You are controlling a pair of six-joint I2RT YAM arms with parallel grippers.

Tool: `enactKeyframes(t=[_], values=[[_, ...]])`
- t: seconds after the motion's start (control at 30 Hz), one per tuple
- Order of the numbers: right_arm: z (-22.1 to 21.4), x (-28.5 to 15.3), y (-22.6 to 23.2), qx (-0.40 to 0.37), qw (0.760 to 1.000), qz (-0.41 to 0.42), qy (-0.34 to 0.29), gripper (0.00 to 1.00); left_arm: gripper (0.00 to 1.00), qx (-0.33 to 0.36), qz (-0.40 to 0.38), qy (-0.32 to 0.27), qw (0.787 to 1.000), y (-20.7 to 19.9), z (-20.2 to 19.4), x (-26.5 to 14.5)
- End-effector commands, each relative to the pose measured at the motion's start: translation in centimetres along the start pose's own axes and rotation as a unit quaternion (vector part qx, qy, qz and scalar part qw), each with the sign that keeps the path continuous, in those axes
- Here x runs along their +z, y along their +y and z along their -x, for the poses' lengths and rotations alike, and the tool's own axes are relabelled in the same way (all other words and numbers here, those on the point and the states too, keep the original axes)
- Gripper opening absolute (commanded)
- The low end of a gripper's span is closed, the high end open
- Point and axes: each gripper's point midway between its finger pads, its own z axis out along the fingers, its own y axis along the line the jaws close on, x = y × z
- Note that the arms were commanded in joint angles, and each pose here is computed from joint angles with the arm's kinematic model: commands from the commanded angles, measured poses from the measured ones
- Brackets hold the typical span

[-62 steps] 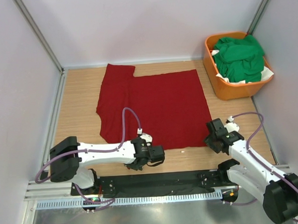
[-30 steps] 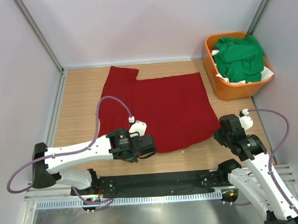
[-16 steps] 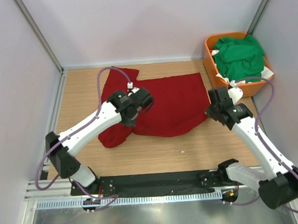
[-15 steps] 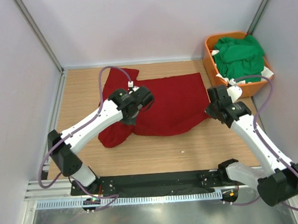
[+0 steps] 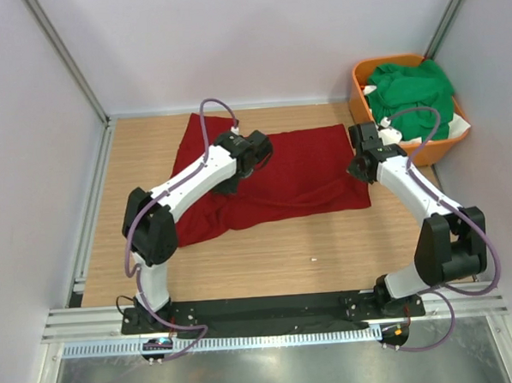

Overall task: Fold and stack the t-shirts
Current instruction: Fold the tshirt

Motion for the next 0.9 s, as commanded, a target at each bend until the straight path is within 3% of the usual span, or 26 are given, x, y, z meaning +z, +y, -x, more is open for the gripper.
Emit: enactKeyframes(t=[0.0,0.13,0.5,0.6,0.7,0.77,0.8,0.87], values=[[1.9,0.6,2.1,-0.002,0.999,0.028,-0.014,0.01,0.0,0.008,0.062,0.025,0.998,4.8,-0.4,0.2],[1.6,2.0,2.4,-0.011,1.0,0.024,-0.002,0.01,0.0,-0.016,0.071,0.04,0.997,6.8,-0.1,1.9],[2.0,6.4,4.3,-0.029,0.999,0.002,0.015,0.02,0.01,-0.013,0.065,0.058,0.996,6.3,4.1,7.0],[2.7,7.9,4.6,-0.032,0.999,-0.012,0.019,0.22,0.08,-0.026,0.078,0.081,0.993,6.9,4.7,10.1],[4.8,8.7,4.9,-0.029,0.999,-0.029,0.011,0.55,0.18,-0.072,0.107,0.087,0.988,9.1,5.5,10.4],[6.4,8.2,5.3,-0.031,0.999,-0.032,-0.001,0.77,0.33,-0.106,0.113,0.068,0.986,11.2,5.9,8.9],[7.0,7.7,5.2,-0.032,0.999,-0.036,-0.009,0.79,0.44,-0.117,0.113,0.056,0.985,11.8,6.1,8.1],[7.7,6.8,5.2,-0.032,0.999,-0.032,-0.018,0.81,0.52,-0.138,0.109,0.028,0.984,13.0,6.0,6.2]])
